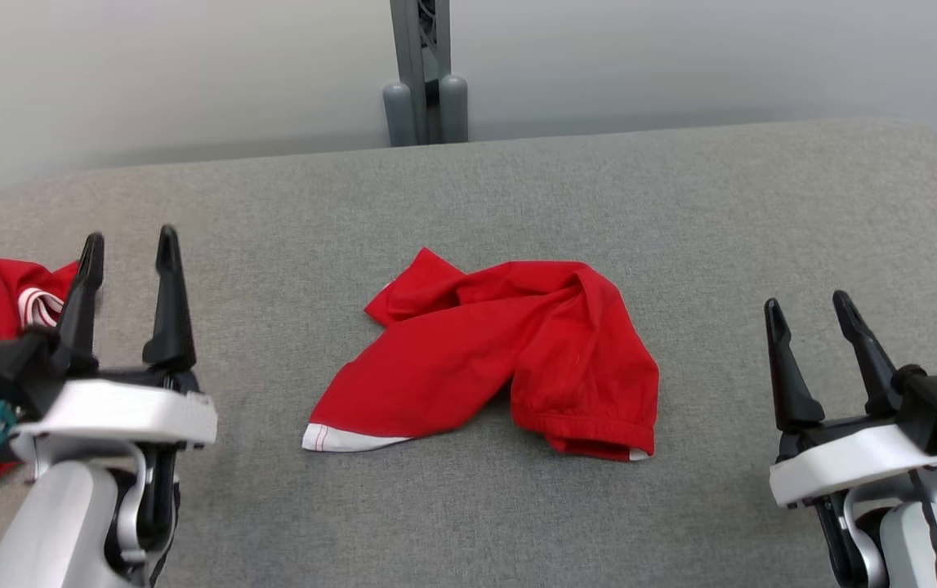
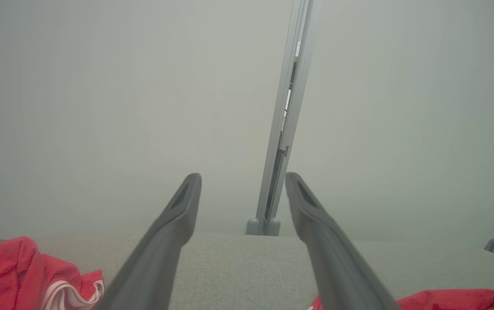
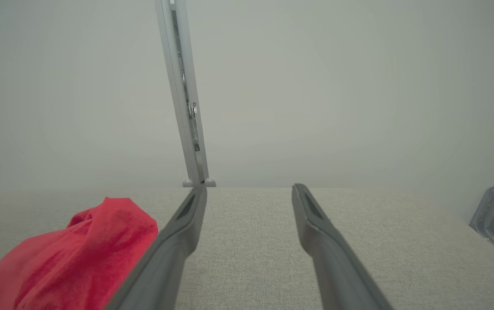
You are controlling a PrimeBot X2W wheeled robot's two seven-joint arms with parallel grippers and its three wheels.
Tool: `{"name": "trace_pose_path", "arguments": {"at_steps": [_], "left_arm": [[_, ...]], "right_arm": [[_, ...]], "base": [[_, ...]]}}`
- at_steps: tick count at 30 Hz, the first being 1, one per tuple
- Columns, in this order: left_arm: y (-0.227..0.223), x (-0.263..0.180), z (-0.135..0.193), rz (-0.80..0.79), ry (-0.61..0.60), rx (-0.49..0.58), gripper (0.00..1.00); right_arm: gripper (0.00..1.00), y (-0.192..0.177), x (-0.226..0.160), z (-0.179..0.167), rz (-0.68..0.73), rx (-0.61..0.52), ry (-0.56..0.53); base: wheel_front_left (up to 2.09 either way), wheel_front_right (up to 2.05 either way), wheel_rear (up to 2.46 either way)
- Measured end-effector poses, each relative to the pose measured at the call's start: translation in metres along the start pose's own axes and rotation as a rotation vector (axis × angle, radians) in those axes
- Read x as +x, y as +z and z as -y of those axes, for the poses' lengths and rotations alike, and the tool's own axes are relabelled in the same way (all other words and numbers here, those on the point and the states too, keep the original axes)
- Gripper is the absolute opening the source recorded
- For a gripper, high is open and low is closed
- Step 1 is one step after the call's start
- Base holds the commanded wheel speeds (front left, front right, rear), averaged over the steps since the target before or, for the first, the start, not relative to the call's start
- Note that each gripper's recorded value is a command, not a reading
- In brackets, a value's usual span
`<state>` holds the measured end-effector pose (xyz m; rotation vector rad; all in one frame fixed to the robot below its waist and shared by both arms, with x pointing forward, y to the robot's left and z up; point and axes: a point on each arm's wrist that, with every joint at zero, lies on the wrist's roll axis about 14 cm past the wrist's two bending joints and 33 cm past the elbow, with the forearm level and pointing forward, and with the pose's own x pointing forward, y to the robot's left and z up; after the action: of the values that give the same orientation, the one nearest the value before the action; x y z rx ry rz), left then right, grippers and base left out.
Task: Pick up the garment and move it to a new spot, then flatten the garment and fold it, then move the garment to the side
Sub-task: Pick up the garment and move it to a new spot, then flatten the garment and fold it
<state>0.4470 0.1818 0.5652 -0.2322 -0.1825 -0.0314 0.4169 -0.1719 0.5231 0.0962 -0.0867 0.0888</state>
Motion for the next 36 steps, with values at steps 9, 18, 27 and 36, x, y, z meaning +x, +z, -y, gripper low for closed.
{"name": "trace_pose_path", "arguments": {"at_steps": [9,18,27,36], "left_arm": [[-0.01,-0.047,-0.018,-0.048,0.015,0.101,1.0],[-0.012,-0.082,-0.016,-0.066,0.015,0.099,1.0],[-0.014,-0.085,-0.017,-0.09,0.02,0.101,1.0],[-0.02,-0.083,-0.021,-0.123,0.036,0.108,1.0]], "right_arm": [[1.0,0.004,-0.017,-0.008,-0.005,0.0,0.018],[1.0,0.004,-0.043,-0.007,-0.021,0.005,0.008],[1.0,0.007,-0.043,-0.012,-0.028,-0.005,0.023],[1.0,-0.032,-0.049,-0.1,-0.196,0.011,0.287]], "base": [[0.0,0.0,0.0],[0.0,0.0,0.0],[0.0,0.0,0.0],[0.0,0.0,0.0]]}}
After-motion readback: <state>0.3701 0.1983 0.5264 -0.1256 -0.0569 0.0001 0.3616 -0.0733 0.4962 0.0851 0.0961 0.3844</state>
